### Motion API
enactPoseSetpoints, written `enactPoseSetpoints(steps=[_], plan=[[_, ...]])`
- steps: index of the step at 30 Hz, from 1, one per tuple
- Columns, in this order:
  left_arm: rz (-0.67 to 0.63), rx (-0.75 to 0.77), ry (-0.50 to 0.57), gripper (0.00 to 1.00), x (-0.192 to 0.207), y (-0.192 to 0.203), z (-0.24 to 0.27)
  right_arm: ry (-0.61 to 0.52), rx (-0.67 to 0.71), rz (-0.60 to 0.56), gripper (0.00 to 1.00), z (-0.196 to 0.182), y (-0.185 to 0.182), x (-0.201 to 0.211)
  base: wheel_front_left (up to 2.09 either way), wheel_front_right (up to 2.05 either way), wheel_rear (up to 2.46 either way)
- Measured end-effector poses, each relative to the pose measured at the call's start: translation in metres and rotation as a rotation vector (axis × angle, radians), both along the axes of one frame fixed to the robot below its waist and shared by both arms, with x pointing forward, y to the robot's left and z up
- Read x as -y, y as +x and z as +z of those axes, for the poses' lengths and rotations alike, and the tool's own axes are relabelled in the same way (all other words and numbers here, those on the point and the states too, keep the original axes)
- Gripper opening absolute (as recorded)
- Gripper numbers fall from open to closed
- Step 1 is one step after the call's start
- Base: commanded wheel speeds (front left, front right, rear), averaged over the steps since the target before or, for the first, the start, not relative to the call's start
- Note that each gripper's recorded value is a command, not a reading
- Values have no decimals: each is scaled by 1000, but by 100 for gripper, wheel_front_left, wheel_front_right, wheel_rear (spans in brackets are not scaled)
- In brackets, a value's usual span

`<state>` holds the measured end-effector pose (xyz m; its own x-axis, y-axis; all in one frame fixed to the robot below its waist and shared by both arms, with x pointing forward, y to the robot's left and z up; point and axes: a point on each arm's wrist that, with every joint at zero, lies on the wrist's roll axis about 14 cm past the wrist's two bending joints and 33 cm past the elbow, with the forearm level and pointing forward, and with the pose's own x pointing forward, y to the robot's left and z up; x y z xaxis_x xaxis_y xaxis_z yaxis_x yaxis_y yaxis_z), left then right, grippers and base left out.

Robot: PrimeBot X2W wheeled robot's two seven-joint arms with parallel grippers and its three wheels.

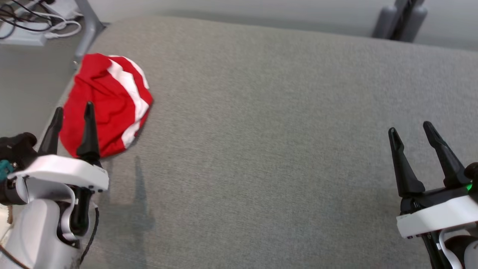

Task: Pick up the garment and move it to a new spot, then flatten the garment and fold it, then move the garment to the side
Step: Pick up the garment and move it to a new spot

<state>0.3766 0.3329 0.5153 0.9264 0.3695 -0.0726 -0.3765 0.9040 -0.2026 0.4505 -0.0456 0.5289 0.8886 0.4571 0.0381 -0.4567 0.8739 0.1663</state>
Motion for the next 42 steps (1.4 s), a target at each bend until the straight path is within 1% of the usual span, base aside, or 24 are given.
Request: enactPoseSetpoints(steps=[1, 2, 7, 12, 13, 14, 16, 17, 18, 19, 22, 25, 30, 33, 36, 42], plan=[[0, 0, 0, 100, 0, 0, 0, 0, 0, 0, 100, 0, 0, 0, 0, 0, 0], [-4, -64, -43, 100, -2, 13, -25, -6, -19, -14, 100, -9, 6, 6, 0, 0, 0], [-20, -243, -130, 100, 0, 36, -94, -26, -72, -42, 100, -36, 20, 18, 0, 0, 0], [-28, -396, -169, 100, -1, 44, -150, -37, -108, -65, 100, -57, 33, 28, 0, 0, 0], [-28, -396, -169, 100, -1, 44, -150, -37, -108, -65, 100, -57, 33, 28, 0, 0, 0], [-23, -445, -178, 100, -1, 44, -167, -43, -121, -73, 100, -64, 36, 31, 0, 0, 0], [-26, -456, -178, 100, -1, 46, -173, -44, -126, -76, 100, -66, 37, 33, 0, 0, 0], [-31, -464, -179, 89, 0, 48, -176, -46, -129, -83, 100, -68, 39, 35, 0, 0, 0], [-37, -473, -175, 47, 1, 51, -179, -47, -128, -91, 100, -69, 40, 38, 0, 0, 0], [-45, -474, -165, 0, 1, 54, -180, -49, -129, -97, 100, -70, 40, 40, 0, 0, 0], [-44, -453, -119, 0, -5, 58, -176, -49, -123, -114, 100, -68, 41, 46, 0, 0, 0], [-54, -394, -79, 0, -7, 68, -160, -48, -97, -138, 100, -60, 41, 53, 0, 0, 0], [-75, -228, -7, 0, -9, 93, -106, -46, -50, -172, 100, -40, 36, 62, 0, 0, 0], [-79, -97, 55, 0, -9, 100, -60, -48, -27, -187, 100, -29, 27, 68, 0, 0, 0], [-81, -17, 103, 0, -3, 89, -32, -48, -17, -197, 100, -20, 16, 71, 0, 0, 0], [-124, 92, 145, 0, 32, 53, 2, -35, 18, -225, 100, 0, -10, 79, 0, 0, 0]])
